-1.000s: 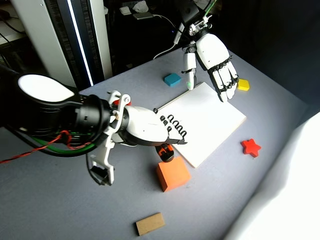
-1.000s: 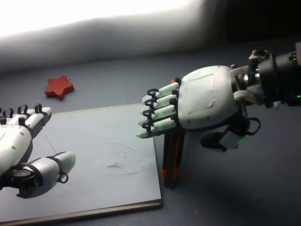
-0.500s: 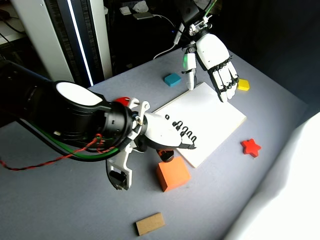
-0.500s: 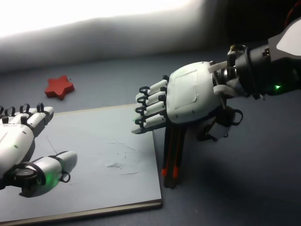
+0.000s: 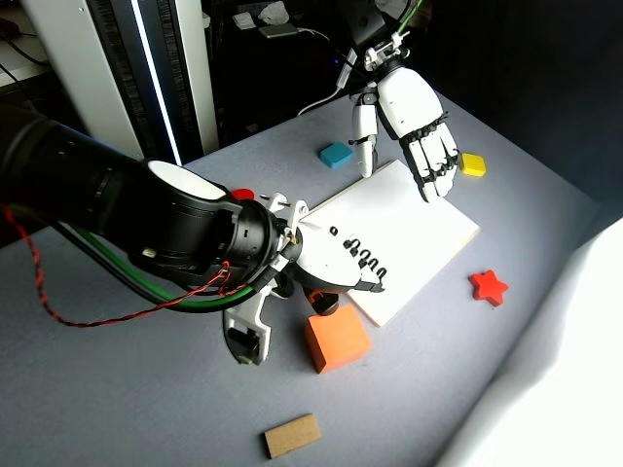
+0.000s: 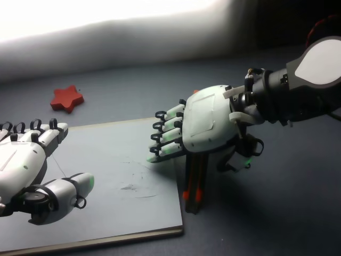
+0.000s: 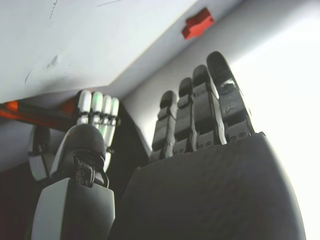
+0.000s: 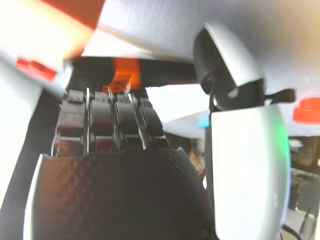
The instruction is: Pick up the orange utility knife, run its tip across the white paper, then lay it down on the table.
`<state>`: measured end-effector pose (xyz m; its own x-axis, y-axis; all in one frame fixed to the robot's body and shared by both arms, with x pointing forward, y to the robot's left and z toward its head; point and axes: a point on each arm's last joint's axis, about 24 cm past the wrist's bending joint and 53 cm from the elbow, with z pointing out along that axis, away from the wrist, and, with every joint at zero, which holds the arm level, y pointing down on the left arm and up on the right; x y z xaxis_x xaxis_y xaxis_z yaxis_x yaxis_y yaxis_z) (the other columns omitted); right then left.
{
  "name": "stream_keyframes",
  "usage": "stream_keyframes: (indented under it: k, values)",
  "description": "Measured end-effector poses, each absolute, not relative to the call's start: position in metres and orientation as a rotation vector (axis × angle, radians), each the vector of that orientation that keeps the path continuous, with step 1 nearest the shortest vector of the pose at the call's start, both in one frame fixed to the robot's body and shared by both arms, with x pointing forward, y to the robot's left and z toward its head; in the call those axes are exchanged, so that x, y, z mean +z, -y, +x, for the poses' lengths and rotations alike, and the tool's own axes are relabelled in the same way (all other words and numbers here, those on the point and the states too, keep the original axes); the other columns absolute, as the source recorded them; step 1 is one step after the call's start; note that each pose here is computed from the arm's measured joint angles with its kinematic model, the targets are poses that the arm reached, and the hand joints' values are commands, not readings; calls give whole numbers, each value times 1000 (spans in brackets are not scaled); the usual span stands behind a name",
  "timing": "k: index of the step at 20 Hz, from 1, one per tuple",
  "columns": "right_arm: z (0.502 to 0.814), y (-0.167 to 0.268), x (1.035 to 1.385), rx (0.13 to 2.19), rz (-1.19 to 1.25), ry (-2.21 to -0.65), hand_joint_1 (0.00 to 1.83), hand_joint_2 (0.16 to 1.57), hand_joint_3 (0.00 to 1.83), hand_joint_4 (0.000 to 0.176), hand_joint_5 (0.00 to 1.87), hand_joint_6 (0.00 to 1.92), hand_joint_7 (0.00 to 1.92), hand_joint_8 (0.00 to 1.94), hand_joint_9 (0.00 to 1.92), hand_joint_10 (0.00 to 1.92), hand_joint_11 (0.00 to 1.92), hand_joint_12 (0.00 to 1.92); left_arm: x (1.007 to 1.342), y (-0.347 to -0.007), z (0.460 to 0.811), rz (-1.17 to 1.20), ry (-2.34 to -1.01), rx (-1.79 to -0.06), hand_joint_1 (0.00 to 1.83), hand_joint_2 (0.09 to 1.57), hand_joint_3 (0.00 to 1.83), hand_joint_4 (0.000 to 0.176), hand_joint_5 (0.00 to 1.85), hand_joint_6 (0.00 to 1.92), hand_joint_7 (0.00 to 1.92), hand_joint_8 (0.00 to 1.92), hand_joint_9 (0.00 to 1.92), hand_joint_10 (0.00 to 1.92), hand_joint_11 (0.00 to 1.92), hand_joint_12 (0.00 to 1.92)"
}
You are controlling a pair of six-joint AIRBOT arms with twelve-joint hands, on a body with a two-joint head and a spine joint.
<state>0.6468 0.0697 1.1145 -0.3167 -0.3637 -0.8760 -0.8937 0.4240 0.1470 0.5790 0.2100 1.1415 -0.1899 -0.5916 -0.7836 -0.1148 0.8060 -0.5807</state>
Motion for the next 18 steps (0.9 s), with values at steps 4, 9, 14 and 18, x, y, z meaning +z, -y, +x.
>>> stream_keyframes:
  k: [4, 9, 14, 18]
  values:
    - [652, -71, 1112, 833, -1037, -1877, 1053, 983, 328, 0, 0, 0, 0, 0, 0, 0, 0, 0, 1144, -210, 580, -555, -1726, -475, 94, 1322, 0, 43, 81, 0, 104, 0, 158, 1, 0, 723]
    - [647, -72, 1104, 842, -1045, -1885, 1040, 1000, 318, 0, 0, 0, 0, 0, 0, 0, 0, 0, 1143, -213, 582, -561, -1723, -466, 108, 1315, 0, 48, 102, 5, 115, 1, 189, 9, 0, 795]
    - [648, -73, 1105, 840, -1045, -1876, 956, 1318, 103, 0, 385, 1548, 203, 1394, 17, 1561, 0, 1663, 1145, -211, 583, -560, -1722, -474, 147, 1312, 0, 46, 98, 1, 120, 4, 188, 5, 0, 801]
    - [650, -76, 1113, 838, -1042, -1855, 1150, 748, 1251, 0, 755, 1828, 889, 1936, 1064, 1920, 880, 1921, 1144, -208, 581, -561, -1728, -481, 153, 1307, 0, 44, 118, 4, 163, 8, 227, 12, 0, 880]
